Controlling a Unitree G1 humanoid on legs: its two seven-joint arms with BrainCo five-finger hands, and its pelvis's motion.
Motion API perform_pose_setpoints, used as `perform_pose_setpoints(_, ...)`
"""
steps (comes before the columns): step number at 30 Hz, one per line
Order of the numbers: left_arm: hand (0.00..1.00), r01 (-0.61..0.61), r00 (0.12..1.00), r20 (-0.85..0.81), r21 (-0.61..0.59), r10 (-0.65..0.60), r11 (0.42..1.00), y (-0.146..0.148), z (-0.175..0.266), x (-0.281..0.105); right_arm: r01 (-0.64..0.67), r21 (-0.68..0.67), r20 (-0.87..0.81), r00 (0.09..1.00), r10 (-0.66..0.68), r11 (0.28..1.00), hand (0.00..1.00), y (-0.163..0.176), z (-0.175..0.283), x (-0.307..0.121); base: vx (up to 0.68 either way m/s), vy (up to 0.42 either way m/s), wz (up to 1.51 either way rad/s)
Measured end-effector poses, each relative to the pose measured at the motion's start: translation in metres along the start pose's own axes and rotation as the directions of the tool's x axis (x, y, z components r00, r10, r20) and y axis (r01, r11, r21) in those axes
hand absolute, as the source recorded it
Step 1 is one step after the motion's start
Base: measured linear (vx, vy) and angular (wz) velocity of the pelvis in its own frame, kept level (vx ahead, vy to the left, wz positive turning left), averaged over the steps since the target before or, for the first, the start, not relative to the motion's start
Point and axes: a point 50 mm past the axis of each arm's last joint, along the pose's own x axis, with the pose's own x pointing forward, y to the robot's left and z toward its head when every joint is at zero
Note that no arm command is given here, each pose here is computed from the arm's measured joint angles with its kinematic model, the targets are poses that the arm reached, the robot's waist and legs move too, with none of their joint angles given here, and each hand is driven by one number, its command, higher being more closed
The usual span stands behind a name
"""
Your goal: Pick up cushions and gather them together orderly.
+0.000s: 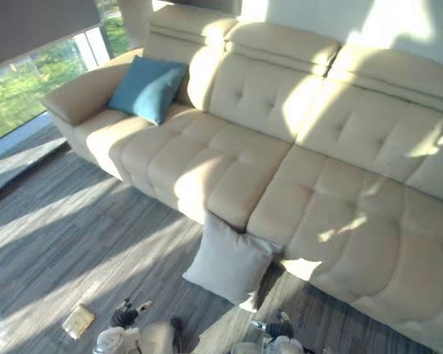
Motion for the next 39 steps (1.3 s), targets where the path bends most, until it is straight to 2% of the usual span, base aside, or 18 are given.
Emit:
perform_pose_setpoints(5, 0.00, -0.006, 0.999, -0.037, -0.004, 0.006, 1.000, 0.001, -0.008, -0.001, 0.005, -0.004, 0.006, 1.000, -0.005, 1.000, 0.00, -0.003, 0.002, 0.001, 0.04, 0.158, -1.07)
perform_pose_setpoints(8, 0.00, 0.018, 0.999, -0.034, 0.051, -0.016, 0.999, 0.002, -0.007, 0.000, -0.002, -0.015, 0.007, 1.000, 0.002, 1.000, 0.00, -0.002, 0.006, 0.004, 0.01, -0.052, -0.68)
perform_pose_setpoints(12, 0.00, 0.070, 0.997, -0.051, 0.086, -0.066, 0.994, -0.012, -0.009, 0.000, 0.029, -0.050, -0.006, 1.000, -0.029, 0.998, 0.00, -0.016, 0.010, 0.010, 0.07, -0.147, 0.06)
perform_pose_setpoints(21, 0.00, 0.088, 0.996, -0.012, 0.082, -0.087, 0.993, -0.015, 0.000, 0.001, 0.035, -0.041, -0.027, 0.999, -0.036, 0.999, 0.00, -0.018, 0.003, 0.008, 0.02, -0.072, -0.03)
perform_pose_setpoints(39, 0.00, 0.078, 0.996, -0.043, 0.066, -0.076, 0.995, -0.020, -0.010, -0.003, 0.076, 0.031, -0.030, 0.997, -0.075, 0.997, 0.00, -0.022, -0.003, 0.003, 0.06, 0.054, -0.19)
